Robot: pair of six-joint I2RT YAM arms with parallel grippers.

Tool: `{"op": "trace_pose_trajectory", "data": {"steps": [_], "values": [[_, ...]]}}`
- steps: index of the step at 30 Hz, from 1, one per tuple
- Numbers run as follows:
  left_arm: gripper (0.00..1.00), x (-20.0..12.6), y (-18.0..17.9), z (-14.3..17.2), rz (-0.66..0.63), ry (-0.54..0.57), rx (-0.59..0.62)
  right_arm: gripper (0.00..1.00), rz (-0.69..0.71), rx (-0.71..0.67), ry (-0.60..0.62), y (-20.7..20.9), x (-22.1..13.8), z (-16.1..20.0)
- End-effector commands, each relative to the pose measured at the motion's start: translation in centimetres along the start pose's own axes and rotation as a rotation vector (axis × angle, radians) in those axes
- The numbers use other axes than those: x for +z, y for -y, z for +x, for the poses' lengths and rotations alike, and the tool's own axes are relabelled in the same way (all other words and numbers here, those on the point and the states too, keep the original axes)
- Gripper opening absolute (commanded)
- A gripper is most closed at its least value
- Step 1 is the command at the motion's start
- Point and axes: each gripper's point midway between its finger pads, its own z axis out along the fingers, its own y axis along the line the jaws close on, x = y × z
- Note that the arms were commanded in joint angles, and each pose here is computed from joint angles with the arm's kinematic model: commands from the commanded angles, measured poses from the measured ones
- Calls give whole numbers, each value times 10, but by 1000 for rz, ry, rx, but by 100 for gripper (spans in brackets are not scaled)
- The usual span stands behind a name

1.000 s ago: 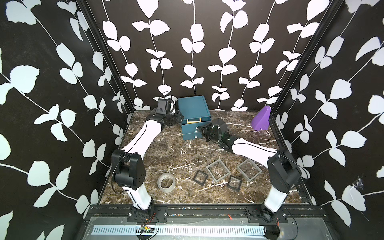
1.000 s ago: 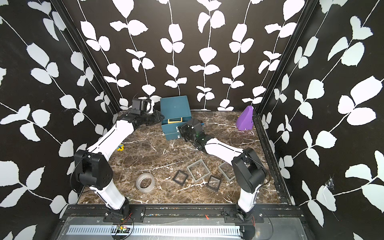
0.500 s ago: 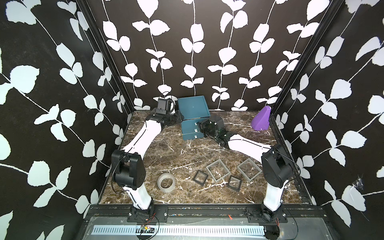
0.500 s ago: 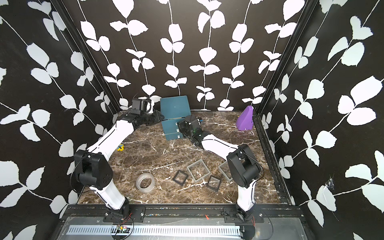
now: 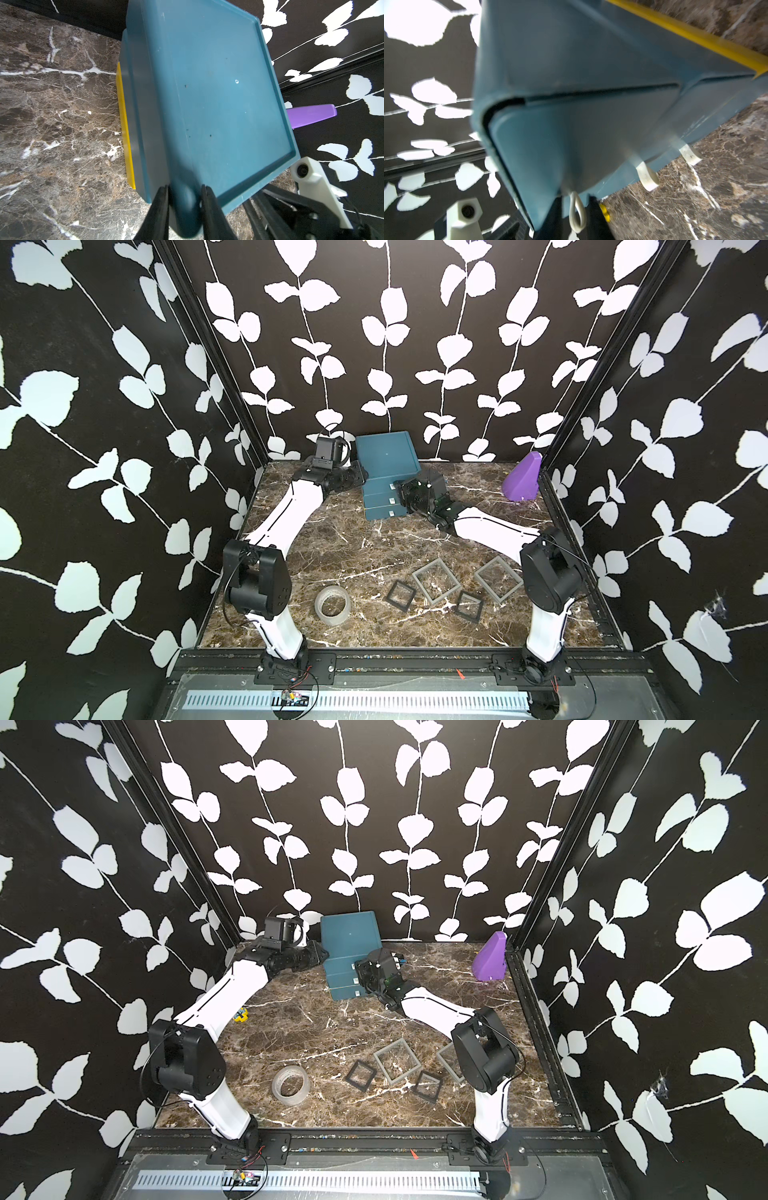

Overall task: Place the brooch boxes into the drawer by color
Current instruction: Close the drawer in the storage box, then open the drawer in the storage box.

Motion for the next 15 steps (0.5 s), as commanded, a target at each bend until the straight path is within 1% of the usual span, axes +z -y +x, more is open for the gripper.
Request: {"op": "trace_pose_trajectory", "data": {"steps": [1,3,4,6,8,10,14,15], "values": [[23,-3,10,20,24,-62,18,46,-87,65,36,-37,-37,-6],[24,-4,11,20,23,-62,20,53,-91,56,42,-34,-50,-8],[24,-4,10,20,22,-63,23,56,-76,54,36,-23,-55,-6],[24,-5,11,18,24,-60,28,58,-56,53,6,-7,-57,0],[23,-4,12,18,24,-64,29,58,-36,76,-21,16,-52,9],[24,-4,12,18,27,-66,31,53,-53,113,-43,31,-40,16],[24,-3,13,18,33,-70,30,45,-108,122,-73,38,-8,23],[23,-3,14,18,34,-70,30,45,-121,118,-73,37,-1,23]]}}
